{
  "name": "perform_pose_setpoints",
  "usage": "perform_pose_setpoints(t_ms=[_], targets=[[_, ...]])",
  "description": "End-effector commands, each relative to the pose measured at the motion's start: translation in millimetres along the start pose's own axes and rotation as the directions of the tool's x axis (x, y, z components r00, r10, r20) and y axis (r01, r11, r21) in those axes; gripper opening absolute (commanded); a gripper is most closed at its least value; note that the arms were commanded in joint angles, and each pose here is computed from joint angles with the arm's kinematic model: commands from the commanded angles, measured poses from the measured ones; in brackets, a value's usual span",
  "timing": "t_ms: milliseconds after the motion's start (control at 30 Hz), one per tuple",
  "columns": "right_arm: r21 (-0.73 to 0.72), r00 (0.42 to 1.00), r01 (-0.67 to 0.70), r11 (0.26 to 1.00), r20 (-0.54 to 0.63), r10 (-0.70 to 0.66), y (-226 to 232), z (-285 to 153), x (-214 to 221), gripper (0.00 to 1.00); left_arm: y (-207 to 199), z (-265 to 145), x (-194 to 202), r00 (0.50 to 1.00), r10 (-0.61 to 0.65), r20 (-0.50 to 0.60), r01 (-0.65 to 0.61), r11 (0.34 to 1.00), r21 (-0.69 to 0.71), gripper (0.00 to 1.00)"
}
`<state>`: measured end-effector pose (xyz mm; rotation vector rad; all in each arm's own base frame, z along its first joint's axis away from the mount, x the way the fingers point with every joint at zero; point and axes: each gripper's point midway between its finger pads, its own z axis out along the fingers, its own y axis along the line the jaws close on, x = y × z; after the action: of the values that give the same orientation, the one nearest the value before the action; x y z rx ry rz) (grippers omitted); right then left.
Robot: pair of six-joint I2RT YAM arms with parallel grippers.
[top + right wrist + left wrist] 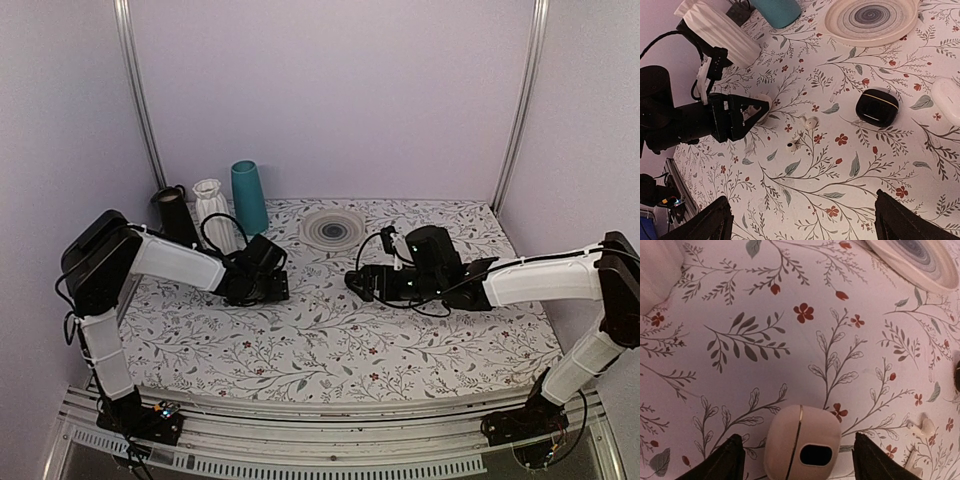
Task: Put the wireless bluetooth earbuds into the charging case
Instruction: Move the charging case to the center of the board.
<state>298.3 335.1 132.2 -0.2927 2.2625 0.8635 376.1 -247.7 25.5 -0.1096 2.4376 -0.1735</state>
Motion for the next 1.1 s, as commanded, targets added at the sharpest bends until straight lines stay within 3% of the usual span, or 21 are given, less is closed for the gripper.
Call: perform_pose_setpoints(t_ms=[0,333,733,900,1067], targets=[[-0.035,0.999,0.018,0.999,0.034,-0.016,10,-10,-7,0.99,16,5,0,0.995,-0.104,0.000,0.104,0.990,-0.095,0.76],[-0.040,0.998,0.032,0.999,0.050,-0.030,11,-15,-9,0.99,40,0,17,0.991,-0.134,-0.015,0.131,0.981,-0.141,0.83],[-0.060,0.999,0.015,0.998,0.045,-0.012,12,-14,-6,0.99,67,-25,37,0.990,-0.134,-0.046,0.129,0.986,-0.109,0.83],[-0.061,0.999,0.018,0.998,0.043,-0.016,12,-12,-6,0.99,79,-32,29,0.983,-0.182,-0.020,0.178,0.976,-0.128,0.83],[-0.055,0.998,0.027,0.998,0.050,-0.024,12,-15,-7,0.99,66,-29,17,0.982,-0.189,-0.010,0.187,0.977,-0.098,0.82]])
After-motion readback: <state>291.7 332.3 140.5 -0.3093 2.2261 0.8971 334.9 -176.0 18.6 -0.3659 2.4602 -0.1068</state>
